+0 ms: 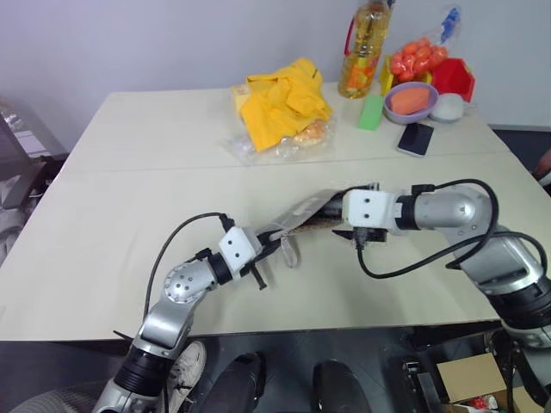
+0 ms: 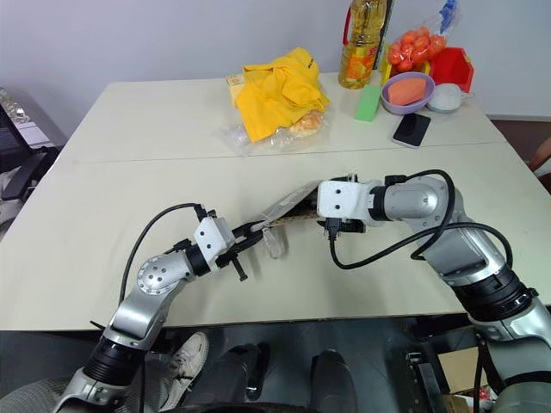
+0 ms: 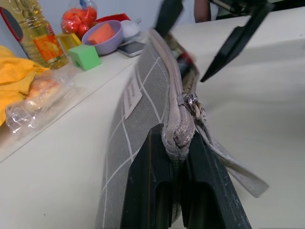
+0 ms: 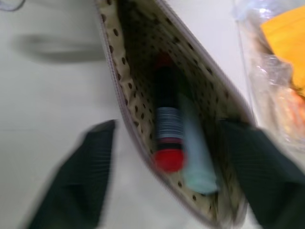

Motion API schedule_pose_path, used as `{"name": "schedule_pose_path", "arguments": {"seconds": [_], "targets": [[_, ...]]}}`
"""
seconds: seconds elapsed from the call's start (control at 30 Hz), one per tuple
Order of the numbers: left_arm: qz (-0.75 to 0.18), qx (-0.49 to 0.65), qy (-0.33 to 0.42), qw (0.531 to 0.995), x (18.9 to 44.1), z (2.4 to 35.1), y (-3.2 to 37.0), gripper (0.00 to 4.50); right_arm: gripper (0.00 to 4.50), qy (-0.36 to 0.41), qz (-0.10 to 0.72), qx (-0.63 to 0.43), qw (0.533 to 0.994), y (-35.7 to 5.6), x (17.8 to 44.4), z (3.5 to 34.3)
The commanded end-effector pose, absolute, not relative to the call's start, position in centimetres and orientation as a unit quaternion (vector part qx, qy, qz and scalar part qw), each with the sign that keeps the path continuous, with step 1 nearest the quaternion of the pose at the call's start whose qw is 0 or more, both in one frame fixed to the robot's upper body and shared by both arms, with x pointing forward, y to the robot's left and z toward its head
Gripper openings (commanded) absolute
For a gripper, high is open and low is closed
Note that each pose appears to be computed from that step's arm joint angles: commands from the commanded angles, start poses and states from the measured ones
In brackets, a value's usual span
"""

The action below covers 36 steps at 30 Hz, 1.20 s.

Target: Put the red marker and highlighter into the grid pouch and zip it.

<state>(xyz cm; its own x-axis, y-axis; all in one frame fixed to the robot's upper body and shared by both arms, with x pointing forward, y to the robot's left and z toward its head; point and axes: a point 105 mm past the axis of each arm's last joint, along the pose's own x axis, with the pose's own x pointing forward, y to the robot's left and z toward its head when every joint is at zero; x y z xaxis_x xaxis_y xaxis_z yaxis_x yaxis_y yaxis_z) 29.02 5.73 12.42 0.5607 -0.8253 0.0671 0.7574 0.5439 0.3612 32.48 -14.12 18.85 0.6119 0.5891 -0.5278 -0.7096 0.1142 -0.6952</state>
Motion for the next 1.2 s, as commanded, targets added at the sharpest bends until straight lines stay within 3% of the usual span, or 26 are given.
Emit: {"name": "schedule_pose_path", "arguments": {"seconds": [0.03, 0.13, 0.27, 0.43, 0.73, 0.83, 1.03, 1.2], "targets": [[-0.439, 0.118, -0.144, 0.879, 29.6, 14.4, 5.5, 0.0, 3.96, 0.001, 0.416, -0.42, 0.807, -15.0, 31.7, 23.7], [-0.431, 0.09, -0.146, 0.886, 30.5, 15.0, 5.1, 0.0, 3.96, 0.005, 0.437, -0.314, 0.843, -15.8, 30.2, 24.8], [-0.414, 0.048, -0.151, 0.897, 31.8, 15.9, 4.2, 0.0, 3.96, 0.063, 0.481, -0.191, 0.854, -15.2, 27.6, 21.6], [-0.418, 0.031, -0.154, 0.895, 32.2, 16.1, 3.0, 0.0, 3.96, 0.076, 0.421, -0.103, 0.898, -13.5, 29.1, 17.8], [-0.413, 0.021, -0.157, 0.897, 32.4, 16.2, 2.2, 0.0, 3.96, 0.078, 0.416, -0.042, 0.905, -9.9, 30.3, 16.7], [-0.41, 0.019, -0.157, 0.898, 32.4, 16.2, 2.1, 0.0, 3.13, 0.078, 0.42, -0.039, 0.903, -9.3, 30.4, 16.7], [-0.401, 0.027, -0.157, 0.902, 32.5, 15.9, 2.6, 0.0, 0.05, 0.086, 0.419, -0.037, 0.903, -9.0, 30.6, 16.4], [-0.392, 0.04, -0.159, 0.905, 32.9, 16.0, 3.5, 0.0, 0.05, 0.073, 0.405, -0.054, 0.91, -10.7, 31.1, 17.7]]}}
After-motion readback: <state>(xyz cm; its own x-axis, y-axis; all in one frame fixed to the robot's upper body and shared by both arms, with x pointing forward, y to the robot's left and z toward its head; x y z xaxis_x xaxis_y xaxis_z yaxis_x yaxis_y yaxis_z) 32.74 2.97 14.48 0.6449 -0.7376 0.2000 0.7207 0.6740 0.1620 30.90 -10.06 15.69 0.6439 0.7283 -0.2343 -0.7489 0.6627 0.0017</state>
